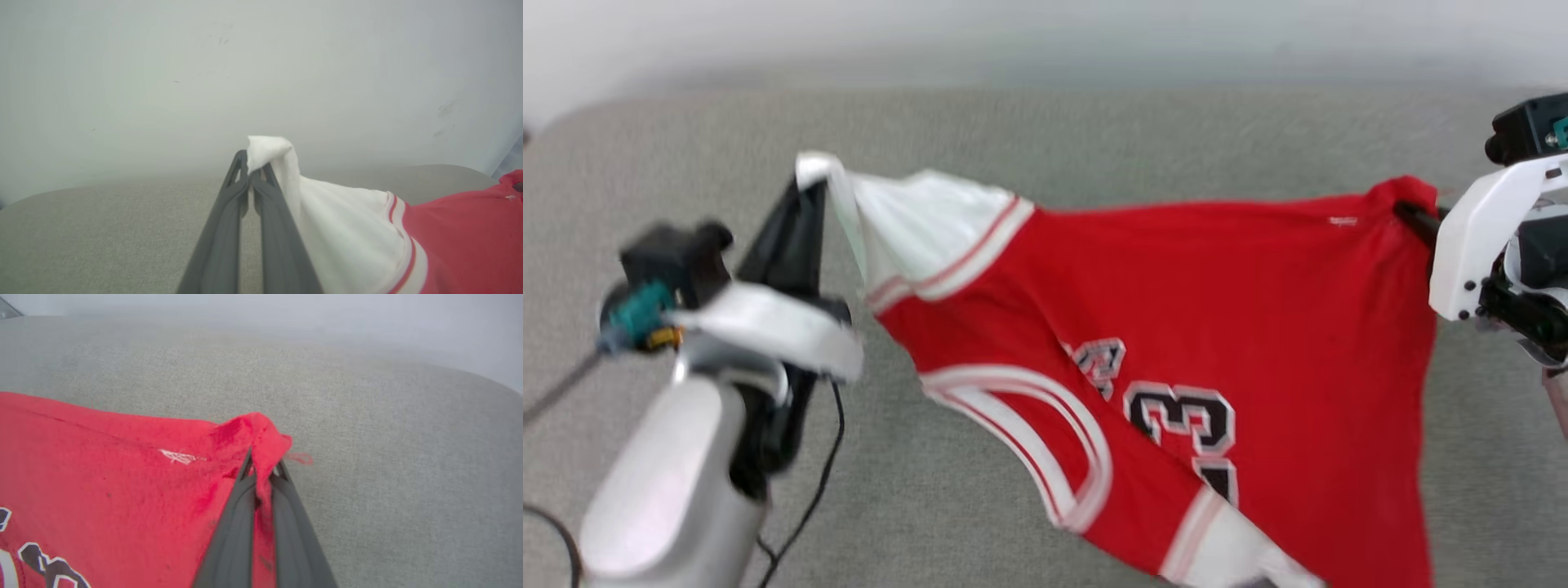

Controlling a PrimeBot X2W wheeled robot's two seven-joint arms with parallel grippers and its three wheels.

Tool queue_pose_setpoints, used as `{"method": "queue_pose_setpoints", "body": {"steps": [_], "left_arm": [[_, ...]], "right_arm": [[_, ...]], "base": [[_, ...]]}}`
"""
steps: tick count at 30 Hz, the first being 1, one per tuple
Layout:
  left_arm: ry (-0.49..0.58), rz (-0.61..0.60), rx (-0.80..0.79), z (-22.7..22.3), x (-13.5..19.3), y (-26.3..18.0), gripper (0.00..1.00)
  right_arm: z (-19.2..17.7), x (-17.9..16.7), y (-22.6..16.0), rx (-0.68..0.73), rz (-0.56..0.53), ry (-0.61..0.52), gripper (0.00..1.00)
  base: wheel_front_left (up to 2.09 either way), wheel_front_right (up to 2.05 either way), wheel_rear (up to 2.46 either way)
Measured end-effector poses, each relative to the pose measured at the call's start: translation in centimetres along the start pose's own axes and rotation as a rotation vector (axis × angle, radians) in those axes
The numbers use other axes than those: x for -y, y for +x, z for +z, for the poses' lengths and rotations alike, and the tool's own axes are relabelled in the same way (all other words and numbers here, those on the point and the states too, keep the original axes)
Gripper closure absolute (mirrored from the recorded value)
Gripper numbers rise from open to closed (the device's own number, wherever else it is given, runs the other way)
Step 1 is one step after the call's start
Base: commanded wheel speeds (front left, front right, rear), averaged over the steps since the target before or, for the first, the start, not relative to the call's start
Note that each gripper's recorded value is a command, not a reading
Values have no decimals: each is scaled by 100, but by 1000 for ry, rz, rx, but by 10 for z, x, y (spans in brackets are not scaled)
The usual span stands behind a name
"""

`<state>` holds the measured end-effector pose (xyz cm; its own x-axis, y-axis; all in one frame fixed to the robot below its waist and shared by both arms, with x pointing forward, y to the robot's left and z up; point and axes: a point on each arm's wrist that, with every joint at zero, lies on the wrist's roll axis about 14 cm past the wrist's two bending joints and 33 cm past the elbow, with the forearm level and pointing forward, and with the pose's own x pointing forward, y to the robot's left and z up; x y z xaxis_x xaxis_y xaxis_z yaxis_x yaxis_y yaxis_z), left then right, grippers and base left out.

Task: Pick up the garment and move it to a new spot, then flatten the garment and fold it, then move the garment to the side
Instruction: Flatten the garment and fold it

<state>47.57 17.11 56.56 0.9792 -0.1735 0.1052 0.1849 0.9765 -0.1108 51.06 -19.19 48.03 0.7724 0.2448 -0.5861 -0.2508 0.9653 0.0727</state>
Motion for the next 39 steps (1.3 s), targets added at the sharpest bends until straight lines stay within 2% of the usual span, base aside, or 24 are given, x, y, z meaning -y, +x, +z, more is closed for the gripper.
{"method": "queue_pose_setpoints", "body": {"steps": [8,17,30,35,39], "left_arm": [[27,-46,132,81,11,44,100],[55,-99,246,146,30,96,100],[177,-96,393,201,20,180,100],[202,-88,433,204,13,208,100],[207,-84,441,191,7,230,100]], "right_arm": [[69,19,-55,262,-96,2,100],[136,43,-95,449,-177,-20,100],[245,63,-84,716,-229,-94,100],[272,68,-66,790,-233,-126,100],[280,75,-41,802,-237,-141,100]], "base": [[0,0,0],[0,0,0],[0,0,0],[0,0,0],[0,0,0]]}}
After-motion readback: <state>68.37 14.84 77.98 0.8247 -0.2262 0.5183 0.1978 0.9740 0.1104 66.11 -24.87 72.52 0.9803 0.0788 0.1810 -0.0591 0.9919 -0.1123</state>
